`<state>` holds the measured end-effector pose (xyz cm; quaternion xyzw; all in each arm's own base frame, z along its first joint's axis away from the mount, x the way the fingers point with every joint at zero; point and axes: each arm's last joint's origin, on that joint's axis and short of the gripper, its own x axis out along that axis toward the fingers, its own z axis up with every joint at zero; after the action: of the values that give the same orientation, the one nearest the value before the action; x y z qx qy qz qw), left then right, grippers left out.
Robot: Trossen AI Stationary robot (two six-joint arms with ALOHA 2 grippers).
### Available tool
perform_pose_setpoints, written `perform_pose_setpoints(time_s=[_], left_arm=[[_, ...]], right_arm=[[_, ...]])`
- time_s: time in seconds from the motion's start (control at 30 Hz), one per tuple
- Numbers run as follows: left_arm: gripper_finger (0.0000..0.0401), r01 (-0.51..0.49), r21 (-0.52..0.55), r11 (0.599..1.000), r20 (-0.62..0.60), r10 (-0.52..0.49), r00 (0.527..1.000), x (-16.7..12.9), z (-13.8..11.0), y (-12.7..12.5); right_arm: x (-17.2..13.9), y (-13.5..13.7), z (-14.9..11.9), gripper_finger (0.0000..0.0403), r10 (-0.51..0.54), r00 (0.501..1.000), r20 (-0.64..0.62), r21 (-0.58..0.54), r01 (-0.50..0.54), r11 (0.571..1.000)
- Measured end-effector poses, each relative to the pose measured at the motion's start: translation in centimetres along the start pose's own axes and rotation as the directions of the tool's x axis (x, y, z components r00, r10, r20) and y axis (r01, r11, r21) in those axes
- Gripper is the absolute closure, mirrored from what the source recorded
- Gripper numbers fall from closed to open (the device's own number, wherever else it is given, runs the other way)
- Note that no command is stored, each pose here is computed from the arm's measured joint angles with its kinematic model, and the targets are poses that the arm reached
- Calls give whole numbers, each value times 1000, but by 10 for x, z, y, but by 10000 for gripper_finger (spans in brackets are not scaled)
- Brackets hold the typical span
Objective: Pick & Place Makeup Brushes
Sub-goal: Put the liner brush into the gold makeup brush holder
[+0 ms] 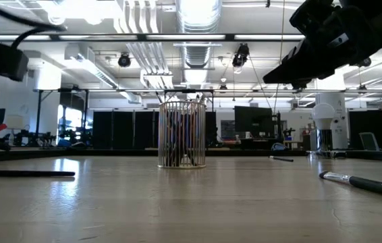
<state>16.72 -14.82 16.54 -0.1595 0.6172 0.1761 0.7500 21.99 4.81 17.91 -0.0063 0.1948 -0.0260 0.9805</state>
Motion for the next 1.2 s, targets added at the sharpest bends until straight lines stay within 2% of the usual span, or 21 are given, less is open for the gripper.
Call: perform_pose_setpoints(time_s=[0.17, 0.5, 0.87, 1.13, 1.2], left_arm=[[288, -14, 33, 999, 56, 12, 998, 13, -2, 7], [293, -3, 75, 997, 61, -2, 998, 28, -8, 15], [390, 24, 82, 996, 31, -27, 999, 28, -8, 14], [400, 59, 62, 996, 16, -60, 998, 20, -3, 8], [400, 135, 39, 990, -2, -135, 991, 13, 2, 1]], right_arm=[[0, 0, 1, 394, 0, 1000, 8, 2, 0, 1000], [0, 0, 3, 394, 2, 1000, 29, 12, -3, 1000], [0, 0, 5, 394, 6, 999, 49, 15, -6, 1000], [0, 1, 5, 394, 14, 999, 49, 14, -14, 1000], [-1, 2, 5, 394, 16, 999, 48, 16, -17, 1000]])
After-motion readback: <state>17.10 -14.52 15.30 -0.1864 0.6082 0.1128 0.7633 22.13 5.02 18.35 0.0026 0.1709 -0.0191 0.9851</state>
